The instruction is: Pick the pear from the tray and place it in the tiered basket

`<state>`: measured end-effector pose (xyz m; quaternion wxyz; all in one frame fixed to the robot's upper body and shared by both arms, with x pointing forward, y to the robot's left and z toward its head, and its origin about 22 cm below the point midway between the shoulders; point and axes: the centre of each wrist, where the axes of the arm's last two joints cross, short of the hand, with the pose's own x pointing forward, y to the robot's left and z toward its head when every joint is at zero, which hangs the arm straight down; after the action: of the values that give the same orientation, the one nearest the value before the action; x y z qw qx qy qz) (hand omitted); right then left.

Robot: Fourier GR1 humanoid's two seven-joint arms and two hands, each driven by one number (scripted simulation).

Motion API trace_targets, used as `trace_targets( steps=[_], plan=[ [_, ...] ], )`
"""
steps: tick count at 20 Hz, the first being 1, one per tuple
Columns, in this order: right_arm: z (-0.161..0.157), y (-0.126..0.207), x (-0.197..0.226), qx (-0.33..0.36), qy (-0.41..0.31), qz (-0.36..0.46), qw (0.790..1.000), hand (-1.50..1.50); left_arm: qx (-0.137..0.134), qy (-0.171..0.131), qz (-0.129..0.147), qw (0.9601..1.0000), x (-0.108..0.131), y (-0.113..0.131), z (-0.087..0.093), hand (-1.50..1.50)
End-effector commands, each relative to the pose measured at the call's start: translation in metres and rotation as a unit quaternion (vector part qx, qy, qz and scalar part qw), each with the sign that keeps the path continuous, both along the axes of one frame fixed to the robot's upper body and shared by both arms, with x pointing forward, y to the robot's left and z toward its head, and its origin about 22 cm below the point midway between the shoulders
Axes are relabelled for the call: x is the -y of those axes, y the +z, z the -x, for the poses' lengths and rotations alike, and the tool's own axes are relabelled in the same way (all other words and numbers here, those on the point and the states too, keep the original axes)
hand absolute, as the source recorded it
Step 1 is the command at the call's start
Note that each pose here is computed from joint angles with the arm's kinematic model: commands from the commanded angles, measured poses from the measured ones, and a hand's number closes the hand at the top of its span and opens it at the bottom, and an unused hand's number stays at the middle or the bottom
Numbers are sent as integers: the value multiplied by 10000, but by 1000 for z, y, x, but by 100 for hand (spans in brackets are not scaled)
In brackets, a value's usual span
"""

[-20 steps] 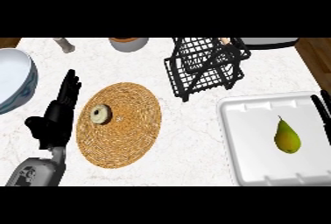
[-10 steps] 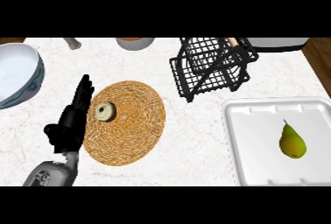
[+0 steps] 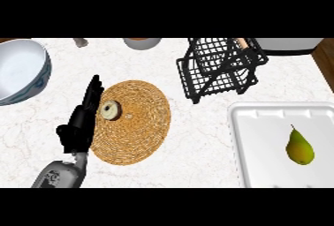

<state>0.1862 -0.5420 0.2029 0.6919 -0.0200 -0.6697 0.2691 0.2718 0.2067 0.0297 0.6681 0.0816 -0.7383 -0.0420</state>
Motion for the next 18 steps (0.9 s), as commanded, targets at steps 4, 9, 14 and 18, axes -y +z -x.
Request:
trace_targets(
  steps=[4,9,14,18],
  plan=[
    [-29,2,-17,-356,271,1183,9920,-150,-1,-71,46,10000,13,3,9,0],
    [-35,-7,-31,-333,502,1312,9895,-150,-6,6,-66,10000,-4,4,3,0],
    [-44,8,-29,-593,690,1632,9824,-150,-17,15,-52,10000,4,2,0,0],
    [-54,-1,-41,-951,772,1899,9741,-150,-54,-141,-17,9999,16,6,-3,0]
  ],
)
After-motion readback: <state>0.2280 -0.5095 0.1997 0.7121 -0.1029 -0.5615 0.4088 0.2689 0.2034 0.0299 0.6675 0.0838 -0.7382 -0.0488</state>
